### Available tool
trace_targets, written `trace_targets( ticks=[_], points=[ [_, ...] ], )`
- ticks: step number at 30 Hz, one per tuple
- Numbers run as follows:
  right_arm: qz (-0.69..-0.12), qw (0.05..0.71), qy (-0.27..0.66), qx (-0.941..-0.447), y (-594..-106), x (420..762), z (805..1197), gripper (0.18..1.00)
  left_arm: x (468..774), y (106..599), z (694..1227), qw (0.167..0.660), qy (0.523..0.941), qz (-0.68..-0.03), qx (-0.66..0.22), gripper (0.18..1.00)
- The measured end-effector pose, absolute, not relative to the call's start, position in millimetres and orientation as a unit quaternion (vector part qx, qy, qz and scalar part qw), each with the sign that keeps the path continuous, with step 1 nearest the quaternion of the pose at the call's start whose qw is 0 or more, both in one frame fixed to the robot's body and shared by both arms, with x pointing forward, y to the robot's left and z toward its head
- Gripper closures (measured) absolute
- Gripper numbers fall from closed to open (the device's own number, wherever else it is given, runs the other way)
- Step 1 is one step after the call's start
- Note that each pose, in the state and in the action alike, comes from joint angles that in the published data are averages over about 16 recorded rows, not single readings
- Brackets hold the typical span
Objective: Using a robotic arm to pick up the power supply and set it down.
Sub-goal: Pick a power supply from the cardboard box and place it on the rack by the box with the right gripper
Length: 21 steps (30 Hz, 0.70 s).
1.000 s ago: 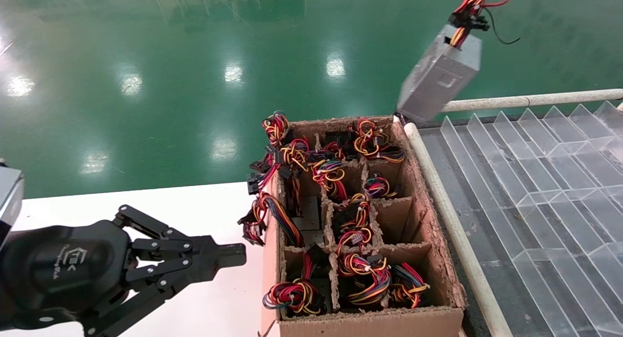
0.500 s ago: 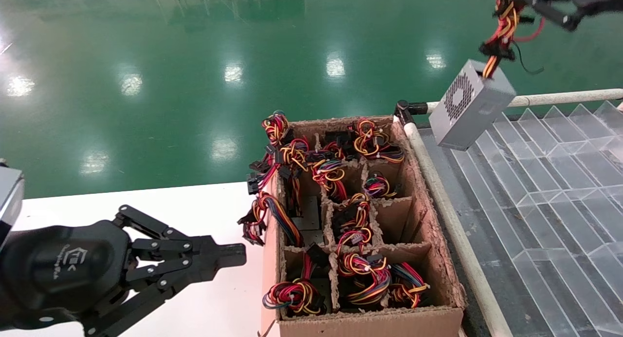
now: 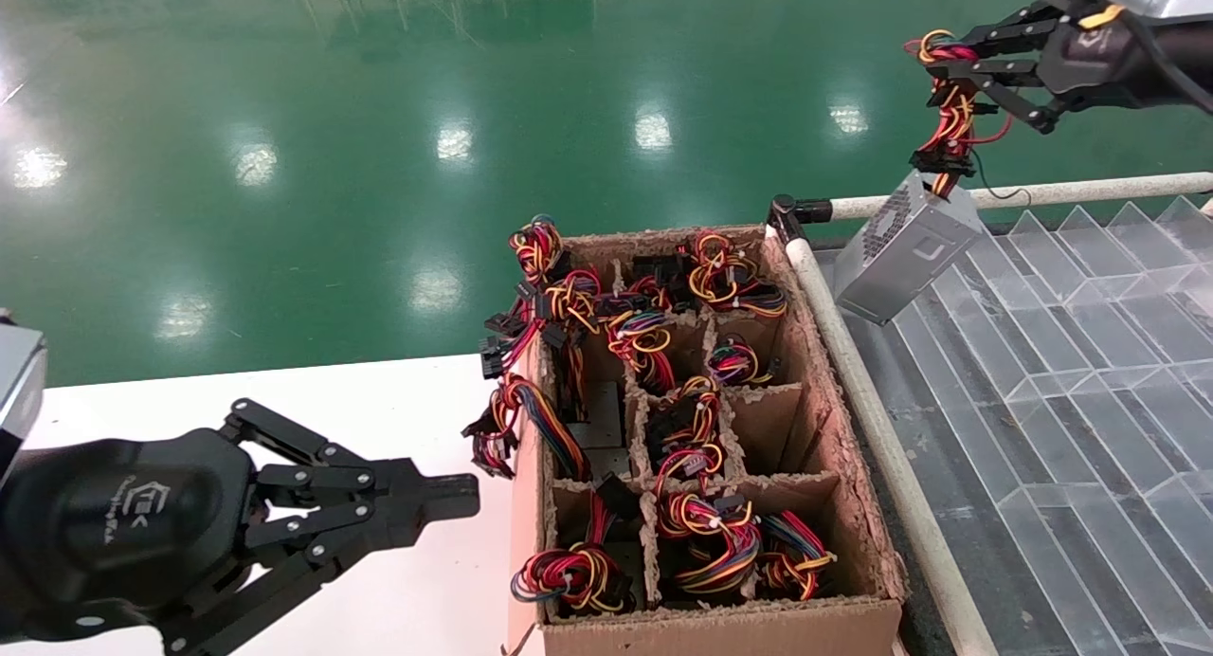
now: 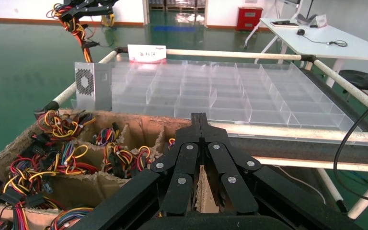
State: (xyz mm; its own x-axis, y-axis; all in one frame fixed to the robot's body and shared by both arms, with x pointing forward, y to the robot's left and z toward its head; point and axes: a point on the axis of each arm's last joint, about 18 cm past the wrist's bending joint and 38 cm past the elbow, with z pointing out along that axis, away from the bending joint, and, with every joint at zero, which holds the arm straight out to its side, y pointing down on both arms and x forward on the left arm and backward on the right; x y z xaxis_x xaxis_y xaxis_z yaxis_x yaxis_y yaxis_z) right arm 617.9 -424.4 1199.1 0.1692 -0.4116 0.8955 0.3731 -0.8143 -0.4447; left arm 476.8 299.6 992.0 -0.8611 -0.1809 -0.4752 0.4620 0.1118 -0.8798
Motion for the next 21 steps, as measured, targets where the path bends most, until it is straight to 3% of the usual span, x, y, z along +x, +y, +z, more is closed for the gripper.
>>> trace_targets(
  ticks=[21],
  points=[
    [-0.685, 0.277, 0.052, -0.671, -407, 669, 1208, 0.943, 477, 300, 992, 0.244, 0.705, -0.659, 0.1, 0.993]
  ],
)
